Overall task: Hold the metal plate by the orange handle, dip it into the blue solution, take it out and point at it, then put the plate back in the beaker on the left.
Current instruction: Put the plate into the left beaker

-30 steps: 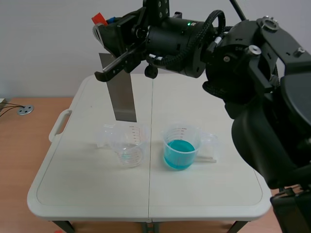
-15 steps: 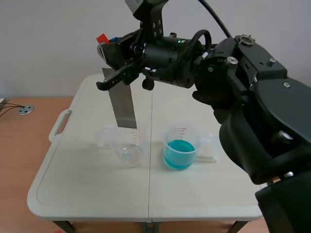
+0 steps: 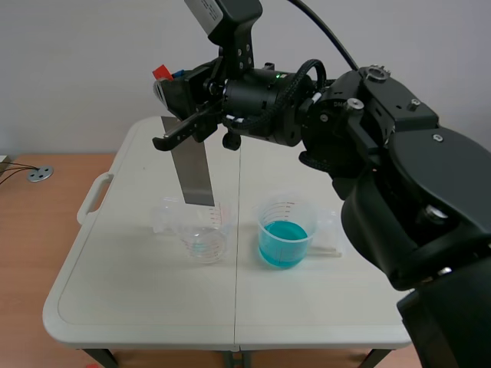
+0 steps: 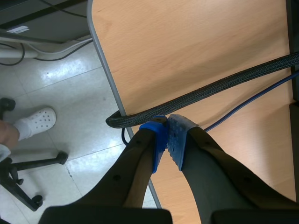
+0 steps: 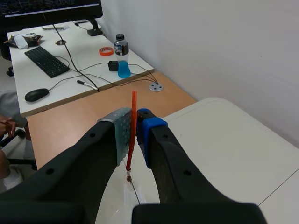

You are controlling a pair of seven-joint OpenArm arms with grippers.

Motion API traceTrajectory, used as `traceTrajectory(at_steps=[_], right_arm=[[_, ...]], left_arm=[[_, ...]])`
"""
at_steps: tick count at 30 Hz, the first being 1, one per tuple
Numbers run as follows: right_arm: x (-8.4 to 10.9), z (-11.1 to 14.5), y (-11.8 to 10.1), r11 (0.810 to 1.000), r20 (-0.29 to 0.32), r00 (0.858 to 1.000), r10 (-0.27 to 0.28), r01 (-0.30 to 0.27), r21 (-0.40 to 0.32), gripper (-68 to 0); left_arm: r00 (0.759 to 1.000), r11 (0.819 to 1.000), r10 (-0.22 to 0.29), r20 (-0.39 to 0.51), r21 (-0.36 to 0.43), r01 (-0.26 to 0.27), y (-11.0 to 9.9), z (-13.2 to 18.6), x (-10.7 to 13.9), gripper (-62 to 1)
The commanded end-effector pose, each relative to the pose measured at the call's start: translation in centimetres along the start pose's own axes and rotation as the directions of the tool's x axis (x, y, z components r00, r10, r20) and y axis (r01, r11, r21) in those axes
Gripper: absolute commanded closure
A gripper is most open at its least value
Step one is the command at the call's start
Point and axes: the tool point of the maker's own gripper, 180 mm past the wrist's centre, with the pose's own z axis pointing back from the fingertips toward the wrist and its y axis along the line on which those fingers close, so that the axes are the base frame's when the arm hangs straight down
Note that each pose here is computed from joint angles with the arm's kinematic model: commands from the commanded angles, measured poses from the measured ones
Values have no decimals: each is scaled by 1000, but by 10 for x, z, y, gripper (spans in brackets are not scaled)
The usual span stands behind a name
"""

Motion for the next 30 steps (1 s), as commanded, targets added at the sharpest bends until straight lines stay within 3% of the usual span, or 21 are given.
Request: traceTrajectory(at_steps=[1, 10, 30], right_arm=[[13, -3, -3, 1000, 40, 999, 9, -9, 0, -13], [-5, -5, -6, 999, 15, 999, -36, 36, -3, -13], [-44, -12, -2, 987, -14, 987, -160, 160, -5, -13]], left_arm=[[1000, 1000, -5, -24, 4, 5, 4, 2, -4, -18], [995, 1000, -2, -99, 4, 2, 4, 3, -19, -18], [996, 1000, -6, -85, 9, 6, 7, 0, -13, -18]])
